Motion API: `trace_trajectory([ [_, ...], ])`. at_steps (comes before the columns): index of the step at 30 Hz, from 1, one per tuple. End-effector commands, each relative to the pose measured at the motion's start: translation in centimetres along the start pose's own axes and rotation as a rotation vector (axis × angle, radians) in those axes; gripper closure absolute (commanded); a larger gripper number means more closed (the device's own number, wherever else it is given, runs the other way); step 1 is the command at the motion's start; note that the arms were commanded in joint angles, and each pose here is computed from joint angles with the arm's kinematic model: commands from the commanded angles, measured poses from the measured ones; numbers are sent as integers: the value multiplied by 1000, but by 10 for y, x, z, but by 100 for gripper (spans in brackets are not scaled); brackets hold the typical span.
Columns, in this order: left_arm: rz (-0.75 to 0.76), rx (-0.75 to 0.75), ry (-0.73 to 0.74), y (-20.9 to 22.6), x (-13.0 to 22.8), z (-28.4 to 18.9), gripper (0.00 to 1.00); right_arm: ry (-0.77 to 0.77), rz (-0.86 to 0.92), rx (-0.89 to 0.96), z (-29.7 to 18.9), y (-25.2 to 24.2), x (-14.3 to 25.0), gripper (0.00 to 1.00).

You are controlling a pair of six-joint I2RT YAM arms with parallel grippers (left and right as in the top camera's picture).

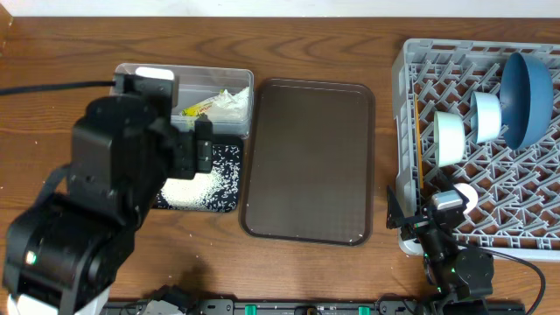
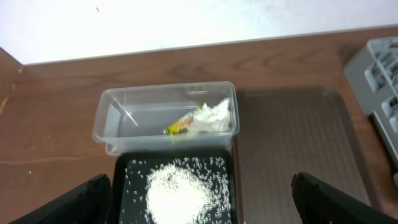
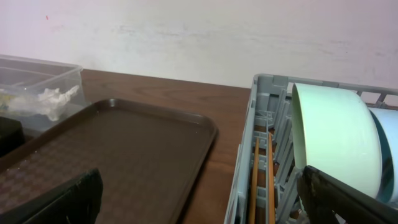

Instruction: Sort waste into correct bins and load items into the dishwasher rack

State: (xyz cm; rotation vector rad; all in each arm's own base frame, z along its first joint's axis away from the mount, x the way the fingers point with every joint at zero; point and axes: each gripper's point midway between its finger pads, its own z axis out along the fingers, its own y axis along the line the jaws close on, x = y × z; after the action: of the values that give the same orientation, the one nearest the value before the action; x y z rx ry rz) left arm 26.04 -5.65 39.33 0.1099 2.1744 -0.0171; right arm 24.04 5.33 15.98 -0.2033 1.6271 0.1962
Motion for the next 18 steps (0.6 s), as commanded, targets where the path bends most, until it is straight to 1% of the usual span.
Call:
trace_trajectory([
  [1,-21,-32,-42,10,9,-6,5,-2,19,15,0,-4,1,1],
  [6,-88,-38,-173,23,30,1,5,-2,19,15,0,-4,1,1],
  [13,-164,-24,-379,36,72,8,5,-2,19,15,0,-4,1,1],
  [18,-184,-26,-458,40,106,19,5,-2,19,15,0,-4,1,1],
])
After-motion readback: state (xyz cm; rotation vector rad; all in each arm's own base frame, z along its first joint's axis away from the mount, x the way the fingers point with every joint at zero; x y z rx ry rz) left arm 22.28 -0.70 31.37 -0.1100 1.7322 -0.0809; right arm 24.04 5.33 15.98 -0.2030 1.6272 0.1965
